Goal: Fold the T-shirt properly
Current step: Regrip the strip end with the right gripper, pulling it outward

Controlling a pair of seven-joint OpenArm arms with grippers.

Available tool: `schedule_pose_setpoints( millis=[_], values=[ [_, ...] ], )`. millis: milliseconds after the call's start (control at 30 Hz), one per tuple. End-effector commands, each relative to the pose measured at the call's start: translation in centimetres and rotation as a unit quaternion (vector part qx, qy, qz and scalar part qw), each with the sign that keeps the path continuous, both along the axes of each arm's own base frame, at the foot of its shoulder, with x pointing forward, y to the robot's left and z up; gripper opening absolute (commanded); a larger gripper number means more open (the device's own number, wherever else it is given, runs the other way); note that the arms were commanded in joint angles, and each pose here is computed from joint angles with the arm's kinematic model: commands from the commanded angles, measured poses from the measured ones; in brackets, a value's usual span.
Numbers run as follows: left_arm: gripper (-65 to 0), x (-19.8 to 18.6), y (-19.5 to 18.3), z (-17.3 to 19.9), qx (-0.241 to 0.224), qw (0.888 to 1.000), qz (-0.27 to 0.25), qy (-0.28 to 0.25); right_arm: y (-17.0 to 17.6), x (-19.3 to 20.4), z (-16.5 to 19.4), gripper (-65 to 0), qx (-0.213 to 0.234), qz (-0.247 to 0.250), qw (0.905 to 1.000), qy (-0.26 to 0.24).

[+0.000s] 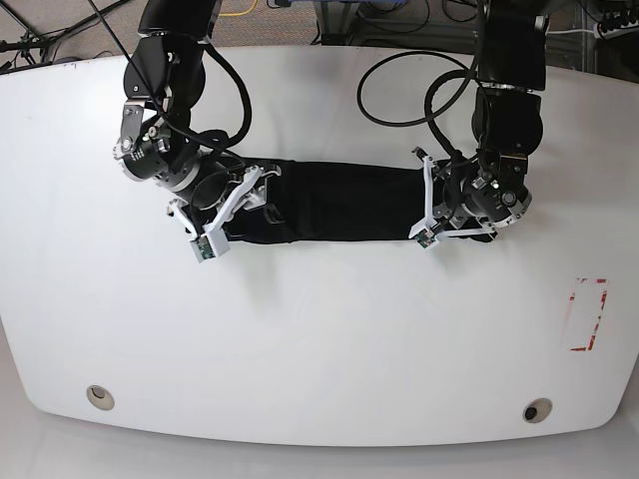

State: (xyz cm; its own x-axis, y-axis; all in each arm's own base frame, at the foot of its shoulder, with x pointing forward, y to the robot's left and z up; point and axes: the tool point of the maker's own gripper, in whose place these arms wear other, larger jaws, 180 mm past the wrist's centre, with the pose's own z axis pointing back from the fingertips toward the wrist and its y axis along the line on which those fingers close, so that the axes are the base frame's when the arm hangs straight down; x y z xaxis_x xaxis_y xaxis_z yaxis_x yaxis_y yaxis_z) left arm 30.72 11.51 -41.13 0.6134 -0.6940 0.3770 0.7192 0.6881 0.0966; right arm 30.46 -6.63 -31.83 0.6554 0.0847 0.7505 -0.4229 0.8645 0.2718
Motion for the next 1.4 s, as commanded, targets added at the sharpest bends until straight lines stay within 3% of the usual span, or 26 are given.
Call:
schedule_pose_setpoints(
  millis=[0, 233, 433, 733, 867, 1067, 1367],
  values=[
    [-65.0, -0.4, 0.9, -0.3, 0.024, 1.000, 0.001, 0.012, 1.4, 0.5, 1.4, -34.2, 0.003, 0.021, 0.9994, -0.029],
    [-65.0, -0.5, 0.8, -0.5, 0.022, 1.000, 0.001, 0.015, 3.7, 0.9, 1.1, -30.6, -0.017, 0.045, 0.9983, -0.035],
    [-65.0, -0.7, 1.0, -0.6, 0.023, 1.000, 0.002, 0.018, 3.6, 2.4, -1.6, -30.8, -0.033, 0.030, 0.9989, -0.013],
    [-65.0, -0.6, 1.0, -0.5, 0.023, 1.000, 0.002, 0.016, 4.2, 3.0, -5.2, -30.6, -0.016, 0.024, 0.9994, 0.019],
    [-65.0, -0.5, 0.9, -0.4, 0.023, 1.000, 0.001, 0.013, 6.9, 2.5, -5.9, -30.6, -0.007, 0.056, 0.9981, 0.026],
    [-65.0, -0.5, 0.9, -0.4, 0.023, 1.000, 0.000, 0.014, 9.0, 2.8, -3.1, -30.6, 0.007, 0.072, 0.9973, -0.012],
    [-65.0, -0.5, 1.0, -0.5, 0.023, 1.000, 0.002, 0.016, 8.4, 2.6, 2.6, -30.6, -0.004, 0.072, 0.9934, -0.089]
  ],
)
